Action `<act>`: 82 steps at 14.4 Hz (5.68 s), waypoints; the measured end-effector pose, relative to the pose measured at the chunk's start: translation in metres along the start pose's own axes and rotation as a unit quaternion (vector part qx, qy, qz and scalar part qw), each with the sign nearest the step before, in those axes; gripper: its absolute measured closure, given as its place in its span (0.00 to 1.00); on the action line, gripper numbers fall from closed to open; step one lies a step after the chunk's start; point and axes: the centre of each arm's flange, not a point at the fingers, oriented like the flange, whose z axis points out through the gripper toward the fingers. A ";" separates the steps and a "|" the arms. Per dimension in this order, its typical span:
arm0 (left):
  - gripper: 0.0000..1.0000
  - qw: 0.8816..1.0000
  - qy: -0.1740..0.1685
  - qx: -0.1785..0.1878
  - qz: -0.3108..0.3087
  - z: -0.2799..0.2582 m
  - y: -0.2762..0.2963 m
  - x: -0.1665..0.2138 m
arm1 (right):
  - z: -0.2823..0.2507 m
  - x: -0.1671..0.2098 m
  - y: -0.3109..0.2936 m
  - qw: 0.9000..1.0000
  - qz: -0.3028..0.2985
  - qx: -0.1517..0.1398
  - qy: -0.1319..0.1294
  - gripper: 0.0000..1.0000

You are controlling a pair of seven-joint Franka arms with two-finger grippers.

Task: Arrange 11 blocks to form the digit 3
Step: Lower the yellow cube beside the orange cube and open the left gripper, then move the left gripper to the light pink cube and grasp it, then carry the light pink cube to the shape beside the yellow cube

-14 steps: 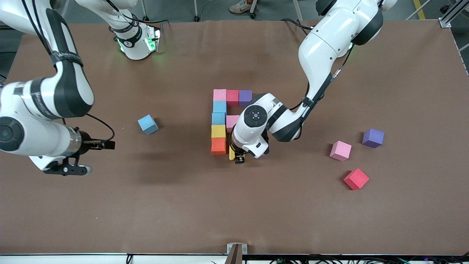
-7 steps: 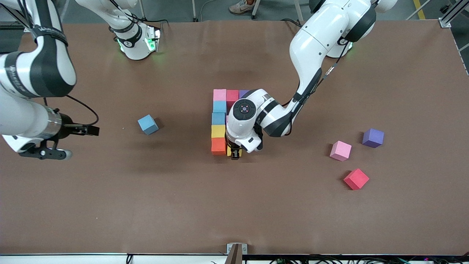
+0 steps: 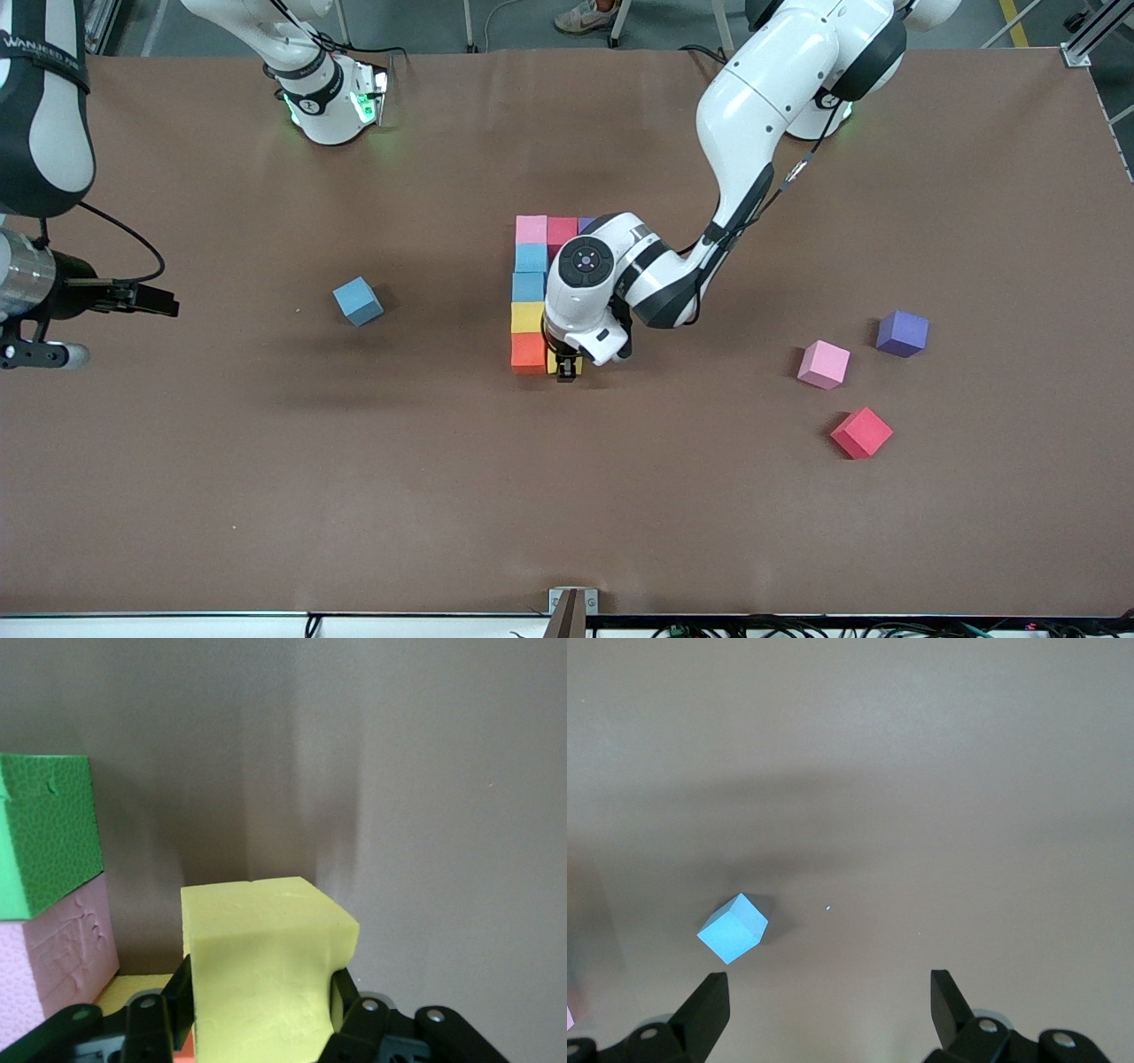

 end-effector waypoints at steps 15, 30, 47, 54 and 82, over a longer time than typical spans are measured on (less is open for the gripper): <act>0.39 1.000 0.002 -0.003 -0.013 0.007 -0.002 0.000 | -0.062 -0.039 -0.030 1.000 0.006 -0.009 0.019 0.00; 0.00 0.999 0.018 -0.025 -0.012 0.012 -0.006 -0.004 | -0.102 -0.044 -0.034 0.998 0.004 0.014 0.061 0.00; 0.00 0.977 0.080 -0.005 0.198 -0.178 0.085 0.106 | -0.106 -0.077 -0.028 0.999 0.006 0.019 0.042 0.00; 0.00 0.943 0.104 0.073 0.307 -0.187 0.108 0.263 | -0.127 -0.110 -0.030 0.998 -0.005 0.013 0.057 0.00; 0.00 0.966 0.068 0.079 0.235 -0.078 0.072 0.485 | -0.138 -0.116 -0.030 0.996 -0.065 0.014 0.061 0.00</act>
